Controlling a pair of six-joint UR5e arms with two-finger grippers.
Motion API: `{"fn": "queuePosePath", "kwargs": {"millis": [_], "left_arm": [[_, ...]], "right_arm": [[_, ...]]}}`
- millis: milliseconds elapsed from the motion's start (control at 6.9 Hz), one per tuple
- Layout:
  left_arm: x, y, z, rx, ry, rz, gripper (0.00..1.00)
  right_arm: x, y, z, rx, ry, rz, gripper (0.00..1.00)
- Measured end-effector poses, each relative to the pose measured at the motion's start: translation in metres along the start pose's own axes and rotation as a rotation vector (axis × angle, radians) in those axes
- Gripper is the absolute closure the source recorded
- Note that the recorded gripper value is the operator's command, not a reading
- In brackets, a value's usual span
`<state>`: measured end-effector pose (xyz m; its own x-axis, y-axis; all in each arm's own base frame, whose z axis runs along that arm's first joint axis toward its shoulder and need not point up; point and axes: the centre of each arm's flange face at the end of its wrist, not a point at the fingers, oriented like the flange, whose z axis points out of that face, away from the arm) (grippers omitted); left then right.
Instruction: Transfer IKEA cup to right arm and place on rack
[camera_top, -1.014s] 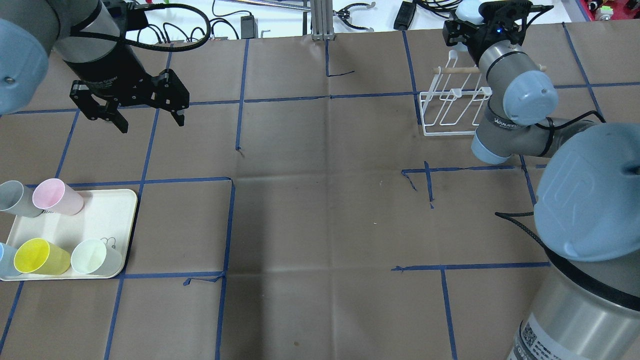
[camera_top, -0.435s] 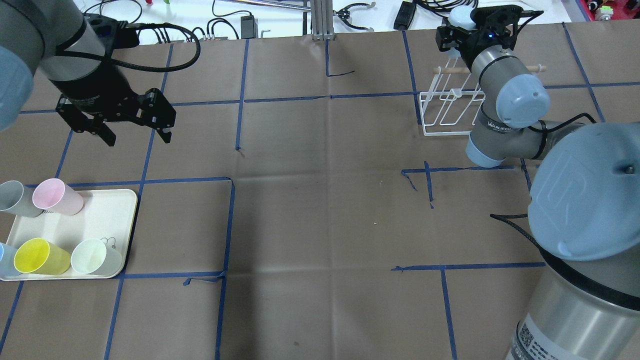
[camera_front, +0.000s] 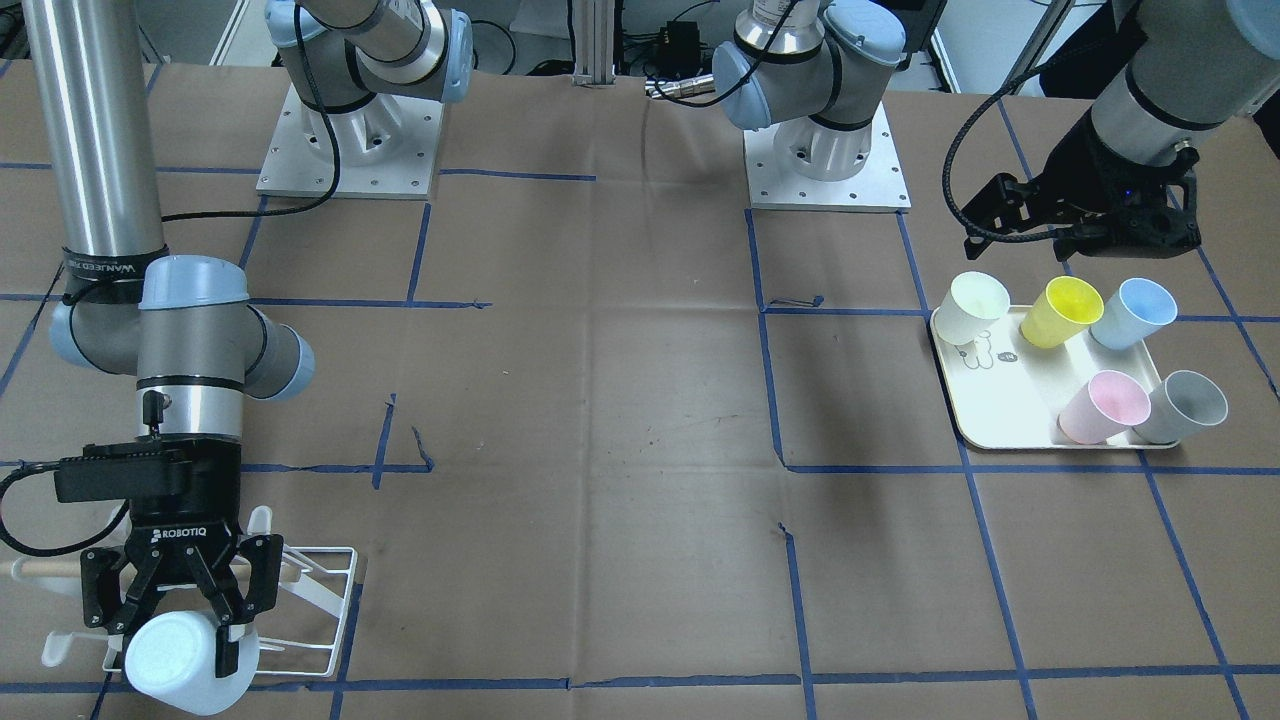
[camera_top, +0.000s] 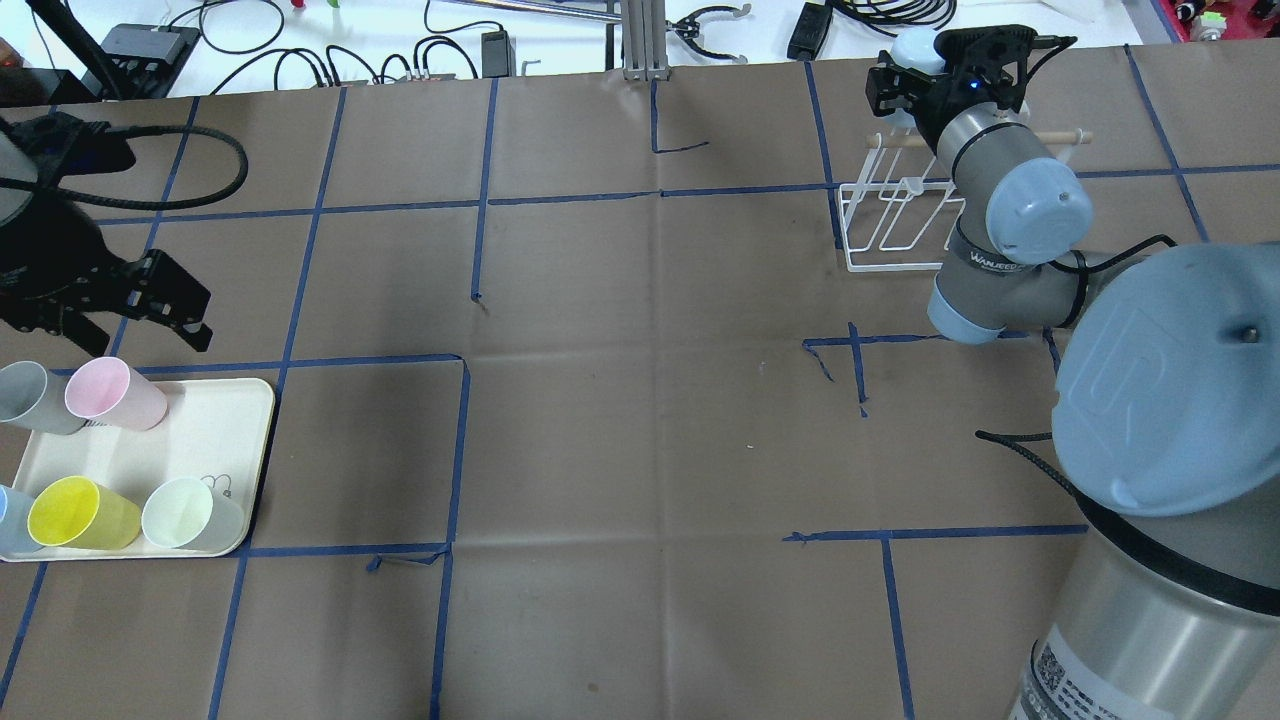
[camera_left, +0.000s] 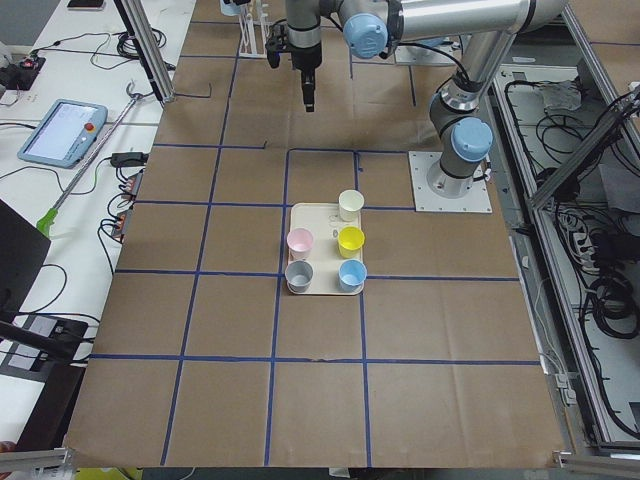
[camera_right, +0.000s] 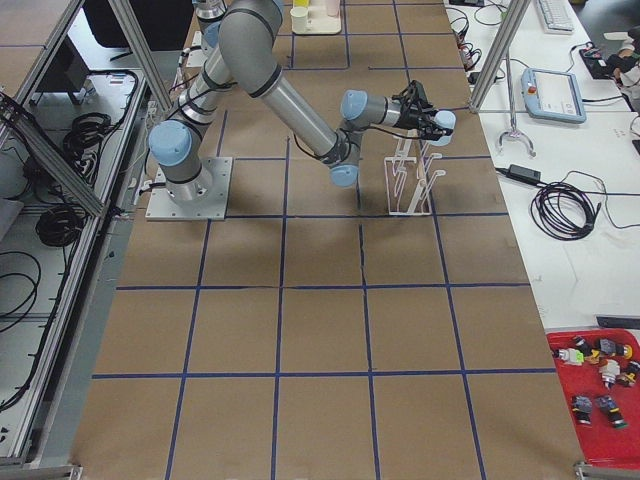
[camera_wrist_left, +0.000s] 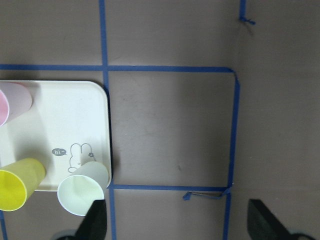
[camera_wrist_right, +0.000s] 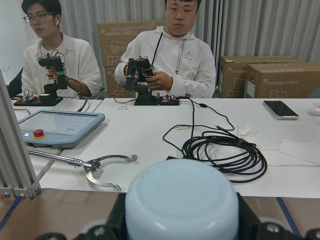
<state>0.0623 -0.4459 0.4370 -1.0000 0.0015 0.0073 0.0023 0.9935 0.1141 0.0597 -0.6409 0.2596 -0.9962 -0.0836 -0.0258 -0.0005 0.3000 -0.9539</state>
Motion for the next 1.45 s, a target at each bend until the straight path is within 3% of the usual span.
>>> {"fn": "queuePosePath", "kwargs": {"millis": [435, 724, 1159, 1449], "left_arm": [[-0.038, 0.061, 0.028, 0.0, 0.004, 0.014, 0.01], [-0.038, 0.07, 0.05, 0.012, -0.004, 0.011, 0.01], [-0.038, 0.064, 0.118, 0.026, -0.012, 0.005, 0.01], [-0.034, 0.066, 0.158, 0.017, -0.006, 0.004, 0.01]], "right_arm": [[0.0, 0.005, 0.005, -0.059, -0.005, 0.056, 0.01], [0.001, 0.001, 0.005, -0.055, -0.005, 0.058, 0.0], [-0.008, -0.035, -0.01, 0.006, -0.024, 0.038, 0.0], [-0.044, -0.072, -0.036, 0.069, -0.073, 0.009, 0.0]]}}
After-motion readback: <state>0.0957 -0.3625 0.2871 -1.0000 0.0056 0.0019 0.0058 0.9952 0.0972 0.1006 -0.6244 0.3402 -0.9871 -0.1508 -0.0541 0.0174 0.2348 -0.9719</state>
